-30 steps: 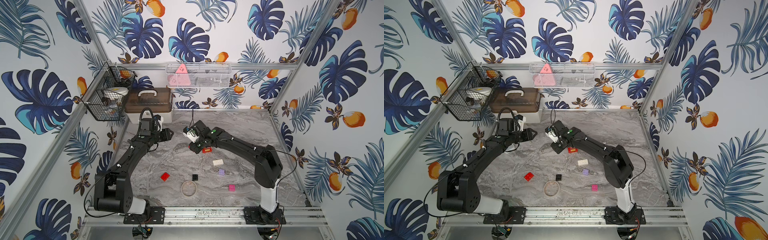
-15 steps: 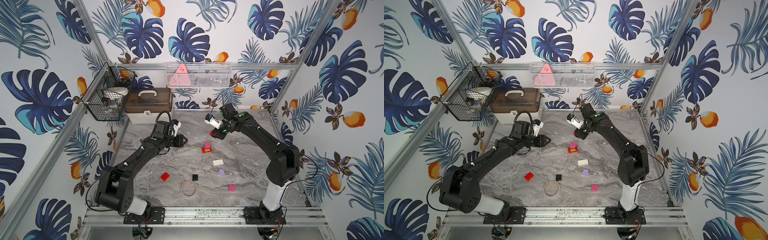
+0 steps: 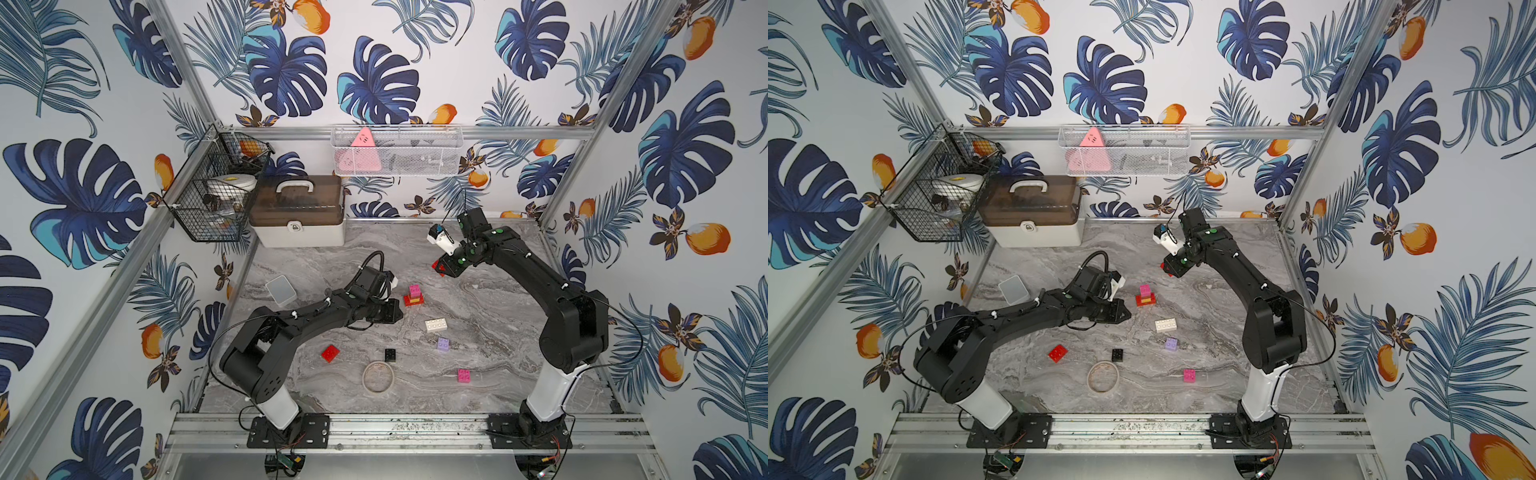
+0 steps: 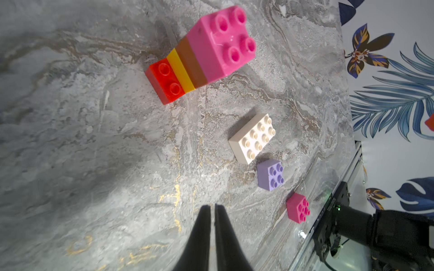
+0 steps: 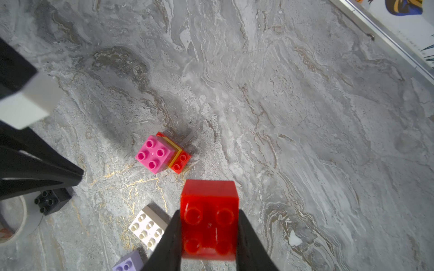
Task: Assemble the number 1 with lego
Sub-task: Adjust the lego brick at the center of the board.
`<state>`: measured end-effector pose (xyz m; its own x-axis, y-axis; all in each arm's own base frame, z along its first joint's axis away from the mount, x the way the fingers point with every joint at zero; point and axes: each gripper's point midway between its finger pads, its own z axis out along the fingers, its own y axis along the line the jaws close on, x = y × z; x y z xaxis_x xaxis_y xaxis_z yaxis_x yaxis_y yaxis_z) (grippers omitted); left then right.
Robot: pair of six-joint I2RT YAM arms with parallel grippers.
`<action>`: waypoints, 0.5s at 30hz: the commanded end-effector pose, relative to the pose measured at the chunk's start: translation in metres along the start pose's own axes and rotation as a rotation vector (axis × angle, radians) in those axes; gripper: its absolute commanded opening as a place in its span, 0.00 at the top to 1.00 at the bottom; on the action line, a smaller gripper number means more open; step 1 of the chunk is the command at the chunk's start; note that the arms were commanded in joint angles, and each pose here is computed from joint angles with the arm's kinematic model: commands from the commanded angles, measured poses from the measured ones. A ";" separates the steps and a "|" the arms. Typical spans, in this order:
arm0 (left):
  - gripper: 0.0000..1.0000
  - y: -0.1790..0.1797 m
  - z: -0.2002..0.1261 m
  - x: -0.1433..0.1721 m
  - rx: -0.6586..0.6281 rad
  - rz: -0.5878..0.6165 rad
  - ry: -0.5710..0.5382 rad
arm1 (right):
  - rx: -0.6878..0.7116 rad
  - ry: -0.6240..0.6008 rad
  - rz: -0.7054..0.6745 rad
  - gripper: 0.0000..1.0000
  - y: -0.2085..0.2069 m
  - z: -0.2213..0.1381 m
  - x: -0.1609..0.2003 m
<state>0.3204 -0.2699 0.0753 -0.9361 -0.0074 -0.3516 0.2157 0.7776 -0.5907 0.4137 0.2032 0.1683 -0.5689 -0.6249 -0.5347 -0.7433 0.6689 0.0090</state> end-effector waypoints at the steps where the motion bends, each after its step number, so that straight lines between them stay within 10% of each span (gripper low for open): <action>1: 0.90 0.000 0.012 -0.022 -0.004 -0.124 -0.082 | -0.016 -0.031 0.035 0.85 0.000 0.002 -0.005; 15: 0.99 0.027 0.062 -0.034 -0.057 -0.300 -0.153 | -0.036 -0.013 0.055 0.84 0.000 0.007 0.007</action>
<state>0.3602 -0.2887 0.0210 -0.9334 -0.2610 -0.2461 -0.0481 0.7710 -0.6350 0.4118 0.1988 0.1549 -0.6135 -0.5878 -0.5274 -0.7169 0.6946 0.0599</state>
